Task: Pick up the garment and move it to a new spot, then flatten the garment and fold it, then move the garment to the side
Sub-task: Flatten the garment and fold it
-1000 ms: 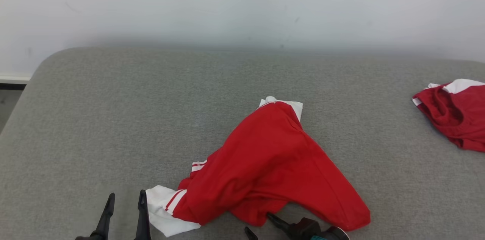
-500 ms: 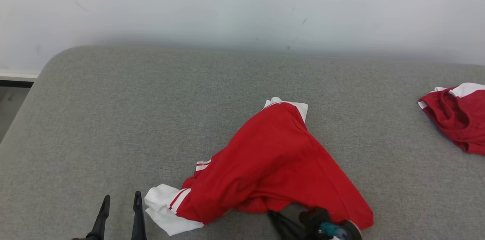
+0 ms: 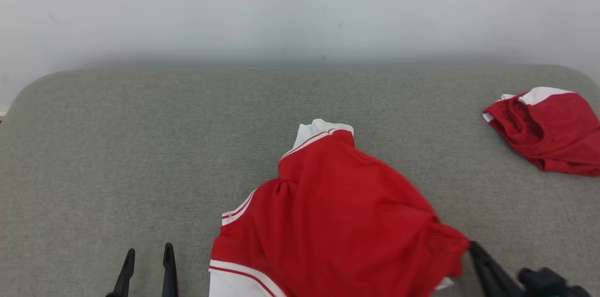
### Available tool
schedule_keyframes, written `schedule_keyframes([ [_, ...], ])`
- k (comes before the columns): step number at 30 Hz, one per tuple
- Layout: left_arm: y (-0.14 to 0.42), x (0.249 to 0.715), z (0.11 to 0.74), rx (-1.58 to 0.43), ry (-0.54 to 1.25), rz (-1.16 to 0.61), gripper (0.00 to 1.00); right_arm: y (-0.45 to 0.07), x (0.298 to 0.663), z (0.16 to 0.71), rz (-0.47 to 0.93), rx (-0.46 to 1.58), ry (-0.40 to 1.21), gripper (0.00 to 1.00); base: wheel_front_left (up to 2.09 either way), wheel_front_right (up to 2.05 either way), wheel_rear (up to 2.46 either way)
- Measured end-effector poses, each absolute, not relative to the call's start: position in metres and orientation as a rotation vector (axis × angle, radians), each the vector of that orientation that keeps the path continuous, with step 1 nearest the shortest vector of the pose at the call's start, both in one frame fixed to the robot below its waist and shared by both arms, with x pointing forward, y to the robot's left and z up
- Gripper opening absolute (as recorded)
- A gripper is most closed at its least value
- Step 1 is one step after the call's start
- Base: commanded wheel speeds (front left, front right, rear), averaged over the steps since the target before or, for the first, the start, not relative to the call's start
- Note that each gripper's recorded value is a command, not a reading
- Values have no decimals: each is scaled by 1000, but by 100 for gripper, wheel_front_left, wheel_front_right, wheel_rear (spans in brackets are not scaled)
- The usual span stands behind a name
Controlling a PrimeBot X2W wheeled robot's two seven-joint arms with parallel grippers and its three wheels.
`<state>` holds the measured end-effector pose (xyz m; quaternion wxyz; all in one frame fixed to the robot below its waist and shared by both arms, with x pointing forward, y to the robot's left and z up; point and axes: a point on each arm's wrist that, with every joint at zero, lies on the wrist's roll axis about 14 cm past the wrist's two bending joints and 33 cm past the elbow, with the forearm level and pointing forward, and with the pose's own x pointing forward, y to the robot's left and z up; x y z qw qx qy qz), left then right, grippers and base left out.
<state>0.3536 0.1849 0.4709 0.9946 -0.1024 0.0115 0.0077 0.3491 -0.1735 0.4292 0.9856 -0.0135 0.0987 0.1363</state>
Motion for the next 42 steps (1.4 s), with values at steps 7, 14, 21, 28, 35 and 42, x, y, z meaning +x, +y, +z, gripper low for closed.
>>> schedule_keyframes([
  [7, 172, 361, 465, -215, 44, -19, 100, -241, 315, 432, 91, -64, 258, 0, 0, 0, 0],
  [14, 166, 361, 462, -217, 56, -37, 100, -235, 317, 434, 84, -48, 259, 0, 0, 0, 0],
  [21, 171, 358, 464, -217, 50, -21, 100, -243, 319, 438, 67, -40, 266, 100, 0, 0, 0],
  [28, 174, 357, 463, -228, 50, -7, 100, -242, 327, 476, 77, 6, 141, 100, 0, 0, 0],
  [35, 174, 359, 461, -231, 56, -4, 100, -233, 361, 490, 119, -46, 135, 100, 0, 0, 0],
  [42, 173, 362, 461, -231, 57, -9, 100, -208, 407, 472, 192, -73, 217, 100, 0, 0, 0],
])
